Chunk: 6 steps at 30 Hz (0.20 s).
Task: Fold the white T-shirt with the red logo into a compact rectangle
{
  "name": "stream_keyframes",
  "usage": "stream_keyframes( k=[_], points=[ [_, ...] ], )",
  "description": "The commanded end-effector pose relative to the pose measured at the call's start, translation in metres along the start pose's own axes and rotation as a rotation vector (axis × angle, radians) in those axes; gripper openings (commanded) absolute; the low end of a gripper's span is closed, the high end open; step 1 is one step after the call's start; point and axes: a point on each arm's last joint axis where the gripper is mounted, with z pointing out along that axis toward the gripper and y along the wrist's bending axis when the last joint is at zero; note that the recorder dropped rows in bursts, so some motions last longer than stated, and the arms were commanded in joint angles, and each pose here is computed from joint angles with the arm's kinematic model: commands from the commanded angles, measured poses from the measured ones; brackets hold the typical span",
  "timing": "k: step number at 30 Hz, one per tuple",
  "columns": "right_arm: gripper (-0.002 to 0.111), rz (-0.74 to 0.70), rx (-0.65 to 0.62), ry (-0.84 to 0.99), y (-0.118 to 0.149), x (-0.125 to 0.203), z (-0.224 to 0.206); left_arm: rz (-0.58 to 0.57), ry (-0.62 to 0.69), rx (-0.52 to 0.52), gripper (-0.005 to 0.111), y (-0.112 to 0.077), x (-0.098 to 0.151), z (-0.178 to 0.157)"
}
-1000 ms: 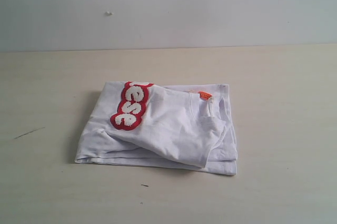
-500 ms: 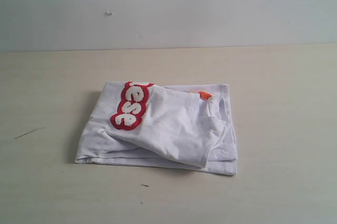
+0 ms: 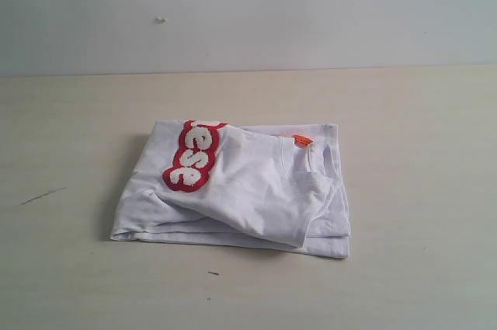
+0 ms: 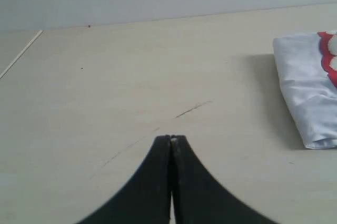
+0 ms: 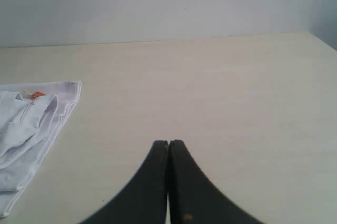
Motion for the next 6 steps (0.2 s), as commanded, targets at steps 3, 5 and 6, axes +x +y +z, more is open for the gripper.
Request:
stream_keyframes(
  k=[3,5,6],
  points=[
    [0.0,-0.005,0.004,-0.016,-0.0002,0.0,0.0,-0.001,-0.009,0.0,0.0,0.0,0.0,0.0],
    [0.0,-0.005,0.004,-0.016,-0.0002,0.0,0.0,-0.001,-0.009,0.0,0.0,0.0,0.0,0.0],
    [0.0,-0.002,0.004,-0.016,-0.0002,0.0,0.0,-0.001,-0.009,0.0,0.0,0.0,0.0,0.0]
  ],
)
